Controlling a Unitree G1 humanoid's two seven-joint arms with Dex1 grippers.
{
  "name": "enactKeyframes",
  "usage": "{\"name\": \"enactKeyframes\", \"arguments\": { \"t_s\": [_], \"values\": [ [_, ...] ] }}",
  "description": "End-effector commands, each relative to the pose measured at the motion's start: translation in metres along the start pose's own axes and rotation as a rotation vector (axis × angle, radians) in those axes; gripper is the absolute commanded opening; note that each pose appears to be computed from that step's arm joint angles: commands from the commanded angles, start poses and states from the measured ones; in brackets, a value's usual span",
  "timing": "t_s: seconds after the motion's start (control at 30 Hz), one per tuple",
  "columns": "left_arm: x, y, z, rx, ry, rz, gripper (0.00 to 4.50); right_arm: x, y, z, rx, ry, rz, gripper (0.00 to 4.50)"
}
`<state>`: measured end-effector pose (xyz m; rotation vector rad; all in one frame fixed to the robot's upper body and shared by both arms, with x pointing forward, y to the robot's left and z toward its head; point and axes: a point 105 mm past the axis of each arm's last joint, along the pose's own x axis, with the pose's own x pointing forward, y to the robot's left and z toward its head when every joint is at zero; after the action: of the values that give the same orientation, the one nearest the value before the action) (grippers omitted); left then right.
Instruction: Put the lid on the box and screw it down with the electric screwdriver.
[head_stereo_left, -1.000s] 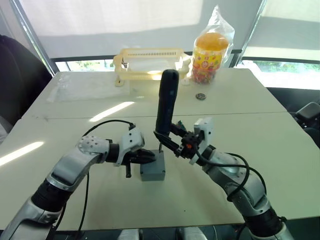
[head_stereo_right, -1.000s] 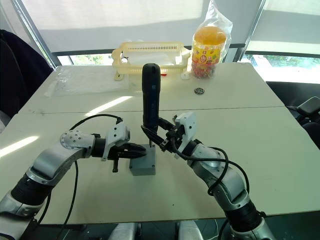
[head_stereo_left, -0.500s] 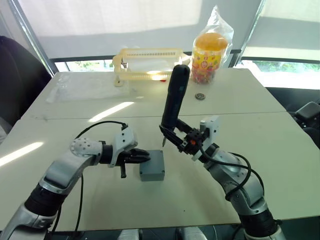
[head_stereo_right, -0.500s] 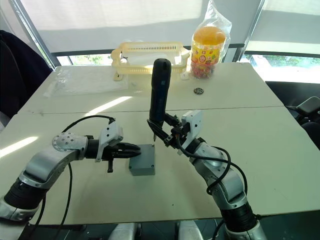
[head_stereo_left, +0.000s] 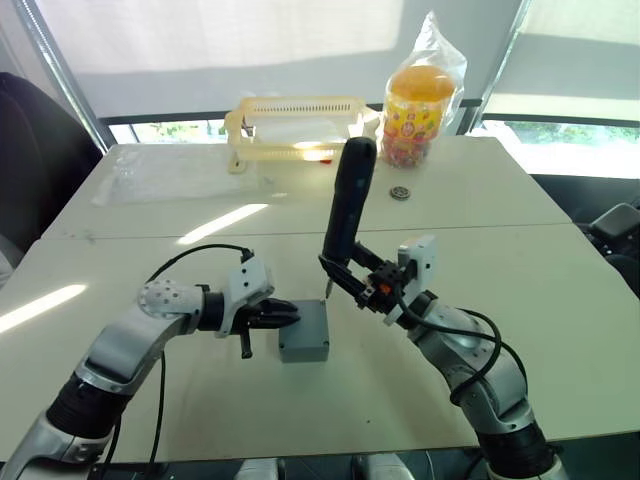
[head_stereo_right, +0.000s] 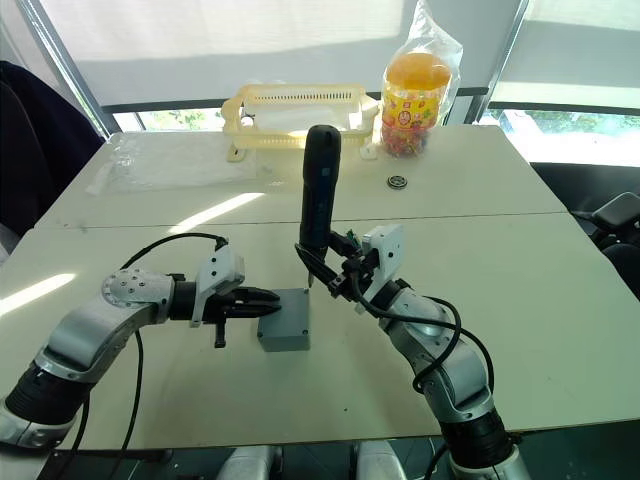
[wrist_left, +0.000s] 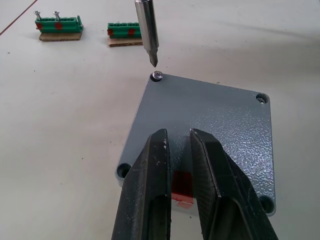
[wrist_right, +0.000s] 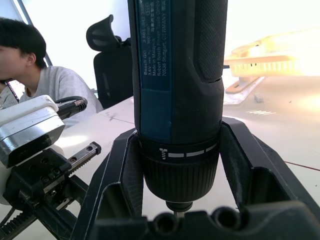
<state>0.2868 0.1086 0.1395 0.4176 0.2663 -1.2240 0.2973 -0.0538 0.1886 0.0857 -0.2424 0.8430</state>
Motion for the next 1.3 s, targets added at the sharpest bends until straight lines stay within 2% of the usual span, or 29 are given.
{"name": "enactKeyframes", "arguments": {
  "t_s": [0.03,0.6,1.3],
  "values": [
    [0.0,-0.002,-0.012,-0.028,0.049,0.005,0.67,0.001,0.008,0.021,-0.032,-0.084,0.024,1.79],
    [0.002,-0.003,-0.01,-0.029,0.048,-0.003,0.67,0.001,0.015,0.03,-0.025,-0.108,0.036,1.79],
    [0.002,-0.001,-0.01,-0.033,0.051,0.011,0.67,0.002,0.011,0.018,-0.028,-0.079,0.026,1.79]
  ]
}}
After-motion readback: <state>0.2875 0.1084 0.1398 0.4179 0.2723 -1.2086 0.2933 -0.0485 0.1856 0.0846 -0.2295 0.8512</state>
